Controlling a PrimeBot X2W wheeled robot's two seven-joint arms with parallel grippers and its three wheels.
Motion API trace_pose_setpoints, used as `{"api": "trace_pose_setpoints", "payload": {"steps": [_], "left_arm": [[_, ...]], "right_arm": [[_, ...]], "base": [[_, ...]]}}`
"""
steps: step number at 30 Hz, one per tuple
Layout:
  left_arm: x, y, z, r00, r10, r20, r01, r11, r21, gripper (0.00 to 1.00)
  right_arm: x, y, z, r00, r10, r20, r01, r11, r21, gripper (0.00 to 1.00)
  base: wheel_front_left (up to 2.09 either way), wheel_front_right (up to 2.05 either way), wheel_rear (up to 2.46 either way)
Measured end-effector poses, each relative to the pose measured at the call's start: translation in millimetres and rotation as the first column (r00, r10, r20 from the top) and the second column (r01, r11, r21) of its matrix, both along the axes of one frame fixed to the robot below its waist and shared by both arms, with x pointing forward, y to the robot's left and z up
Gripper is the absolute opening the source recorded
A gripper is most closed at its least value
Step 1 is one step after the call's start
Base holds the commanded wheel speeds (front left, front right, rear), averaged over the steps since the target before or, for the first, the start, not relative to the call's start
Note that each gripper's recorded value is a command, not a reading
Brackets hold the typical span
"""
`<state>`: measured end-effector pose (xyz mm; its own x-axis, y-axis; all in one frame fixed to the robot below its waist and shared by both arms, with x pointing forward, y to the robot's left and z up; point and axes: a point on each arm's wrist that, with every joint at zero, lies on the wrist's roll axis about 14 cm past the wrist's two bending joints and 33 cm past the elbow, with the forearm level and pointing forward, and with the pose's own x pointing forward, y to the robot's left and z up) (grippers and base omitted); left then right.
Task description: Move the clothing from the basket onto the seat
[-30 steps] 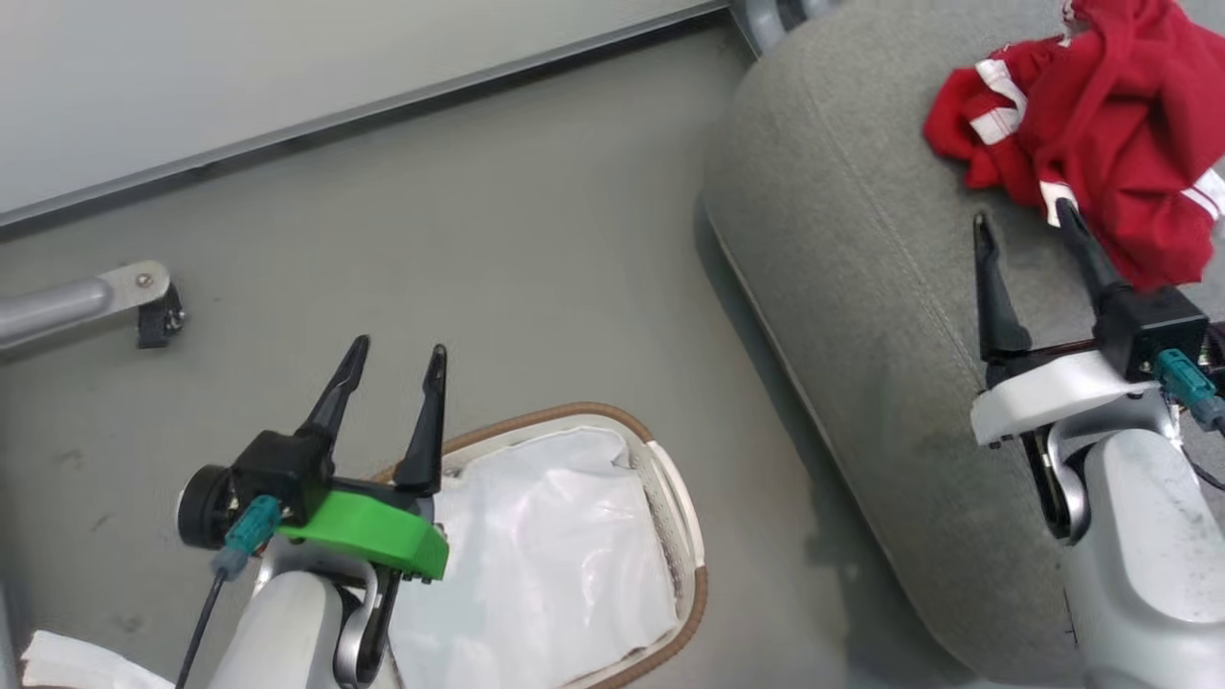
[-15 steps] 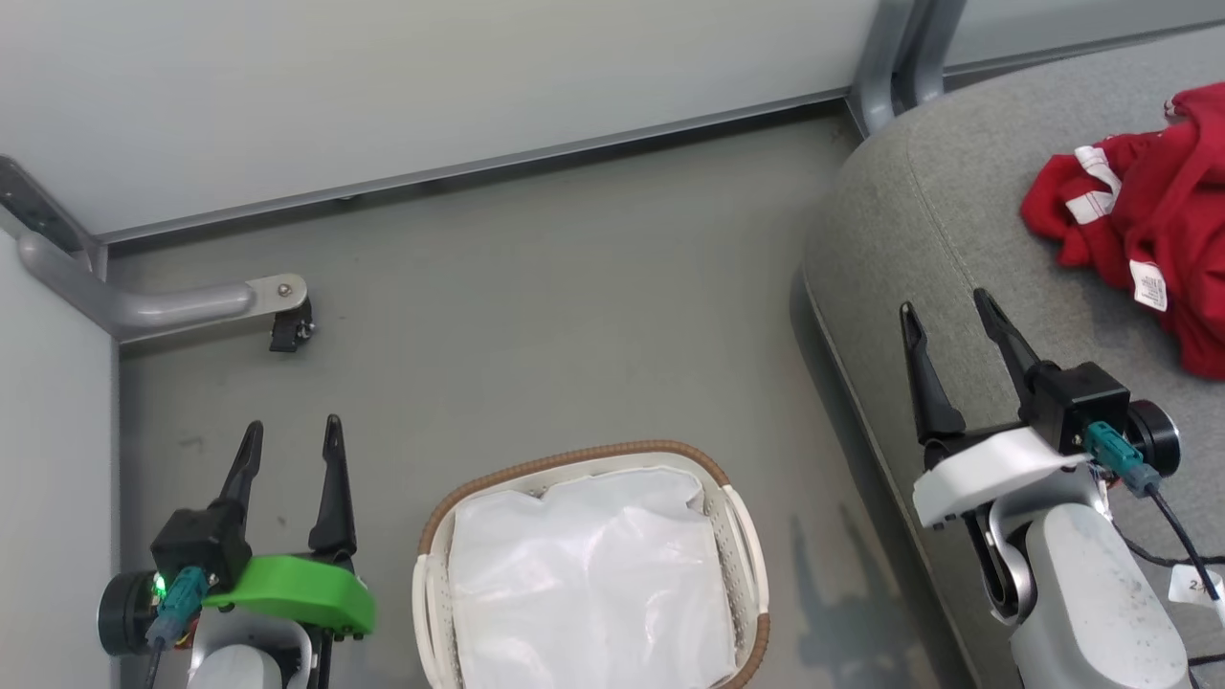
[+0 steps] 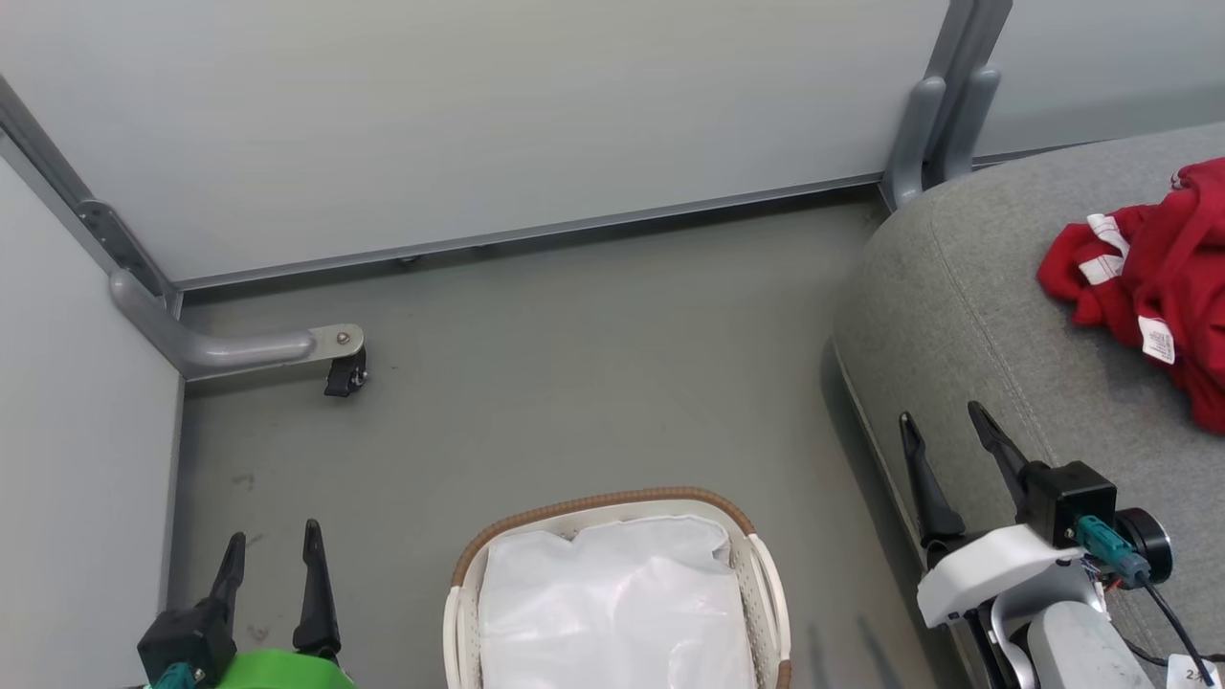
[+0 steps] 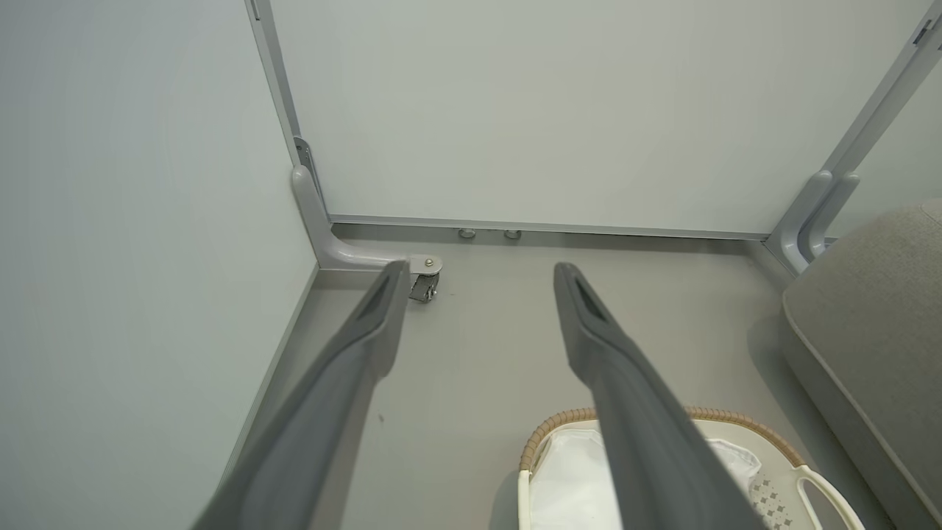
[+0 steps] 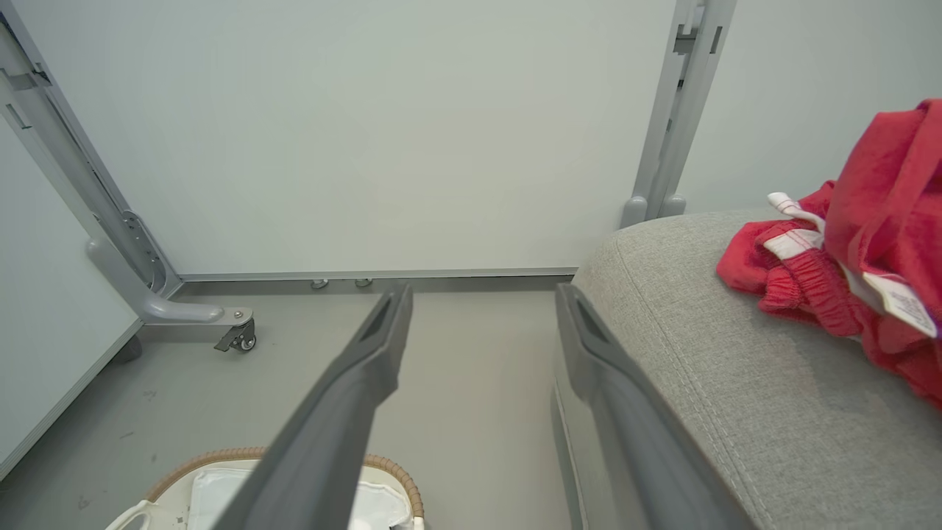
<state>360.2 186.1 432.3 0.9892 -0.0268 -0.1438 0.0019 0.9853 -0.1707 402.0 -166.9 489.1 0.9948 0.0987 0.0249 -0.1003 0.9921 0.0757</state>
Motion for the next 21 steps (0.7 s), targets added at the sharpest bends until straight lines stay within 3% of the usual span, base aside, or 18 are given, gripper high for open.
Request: {"api": "trace_pose_setpoints", "payload": {"steps": [2,3,8,21], "left_arm": [[-4.4,1.4,-1.8,1.0,0.009,-0.007,-0.009,1.0,-0.013,1.0],[-5.6,1.3,-3.8,1.0,0.011,-0.014,-0.011,1.0,-0.016,0.0],[-11.0,-0.7,-16.2,0.998,0.014,-0.059,-0.015,0.999,-0.03,0.0],[-9.7,6.8,-14.2,0.992,0.09,-0.088,-0.108,0.965,-0.238,0.0]], "right_arm": [[-2.6,-0.1,-0.8,1.0,-0.001,-0.003,0.001,1.0,0.007,1.0],[-3.5,0.3,-3.0,1.0,-0.001,-0.01,0.001,1.0,0.009,0.0],[-11.8,2.2,-22.7,0.997,-0.002,-0.076,0.003,1.0,0.02,0.0],[-10.9,-10.0,-22.0,0.991,-0.057,-0.119,0.086,0.964,0.253,0.0]], "base": [[0.0,0.0,0.0],[0.0,0.0,0.0],[0.0,0.0,0.0],[0.0,0.0,0.0]]}}
